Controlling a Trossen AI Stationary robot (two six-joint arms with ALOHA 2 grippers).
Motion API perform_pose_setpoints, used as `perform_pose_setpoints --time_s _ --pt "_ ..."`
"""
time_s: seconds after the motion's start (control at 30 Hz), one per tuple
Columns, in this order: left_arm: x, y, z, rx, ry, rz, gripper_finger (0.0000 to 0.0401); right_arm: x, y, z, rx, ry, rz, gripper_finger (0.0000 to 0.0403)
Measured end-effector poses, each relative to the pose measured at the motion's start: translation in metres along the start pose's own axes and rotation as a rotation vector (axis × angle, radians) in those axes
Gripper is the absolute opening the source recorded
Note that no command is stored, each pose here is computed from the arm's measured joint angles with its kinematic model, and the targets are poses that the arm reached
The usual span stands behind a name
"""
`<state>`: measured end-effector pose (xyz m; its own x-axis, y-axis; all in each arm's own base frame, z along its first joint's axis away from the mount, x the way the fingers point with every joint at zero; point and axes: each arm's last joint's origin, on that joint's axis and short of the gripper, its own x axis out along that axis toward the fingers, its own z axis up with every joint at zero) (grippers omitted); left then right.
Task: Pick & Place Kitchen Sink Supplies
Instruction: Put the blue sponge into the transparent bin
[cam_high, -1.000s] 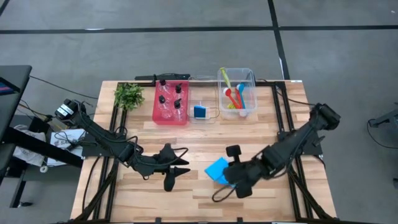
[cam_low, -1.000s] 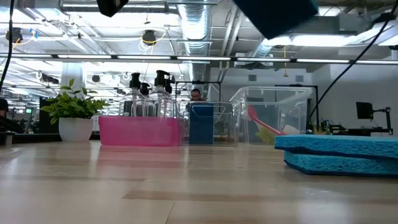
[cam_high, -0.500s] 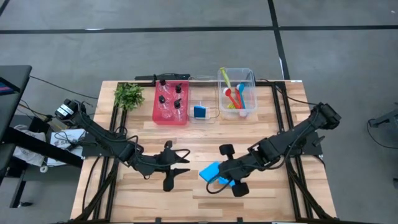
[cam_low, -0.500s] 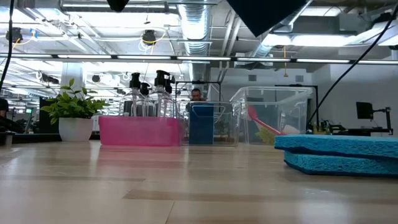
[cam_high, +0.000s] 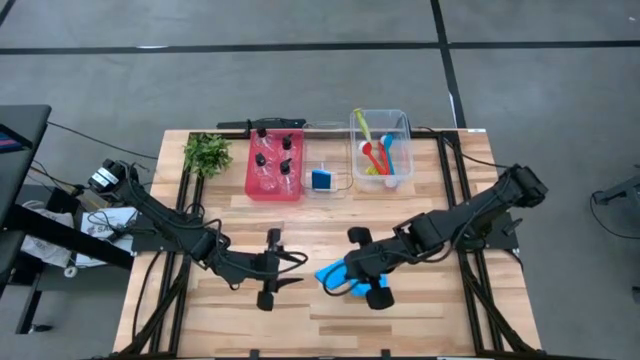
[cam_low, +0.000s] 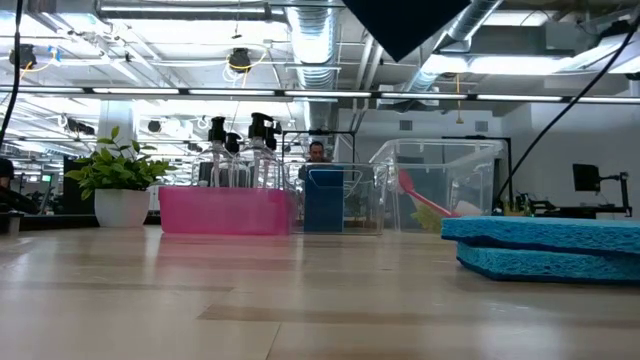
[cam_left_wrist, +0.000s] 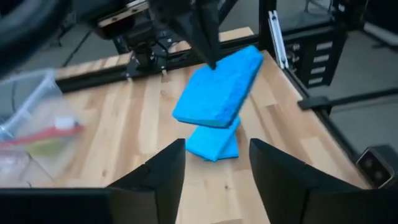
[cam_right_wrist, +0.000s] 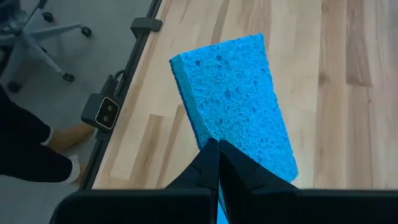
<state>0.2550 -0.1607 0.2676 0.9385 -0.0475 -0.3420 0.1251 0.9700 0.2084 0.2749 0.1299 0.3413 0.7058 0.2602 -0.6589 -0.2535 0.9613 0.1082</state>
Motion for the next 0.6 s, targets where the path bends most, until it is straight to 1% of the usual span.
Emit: perform_pose_setpoints --time_s 0.1,0.17,0.37,0.6 --pt "0.0 0.0 0.0 0.065 -0.002 0.002 0.0193 0.0 -0.005 0.001 0.024 0.001 0.01 0.0" --pt "0.001 0.002 0.001 0.083 -0.006 0.008 0.02 0.001 -0.007 0.002 0.039 -0.003 0.027 0.0" --pt "0.006 0.011 0.003 0.063 -0.023 0.014 0.0211 0.001 -0.014 0.009 0.058 -0.058 0.037 0.0" --pt "0.009 0.016 0.004 0.048 -0.039 -0.03 0.0208 0.001 -0.024 0.012 0.078 -0.074 0.023 0.0"
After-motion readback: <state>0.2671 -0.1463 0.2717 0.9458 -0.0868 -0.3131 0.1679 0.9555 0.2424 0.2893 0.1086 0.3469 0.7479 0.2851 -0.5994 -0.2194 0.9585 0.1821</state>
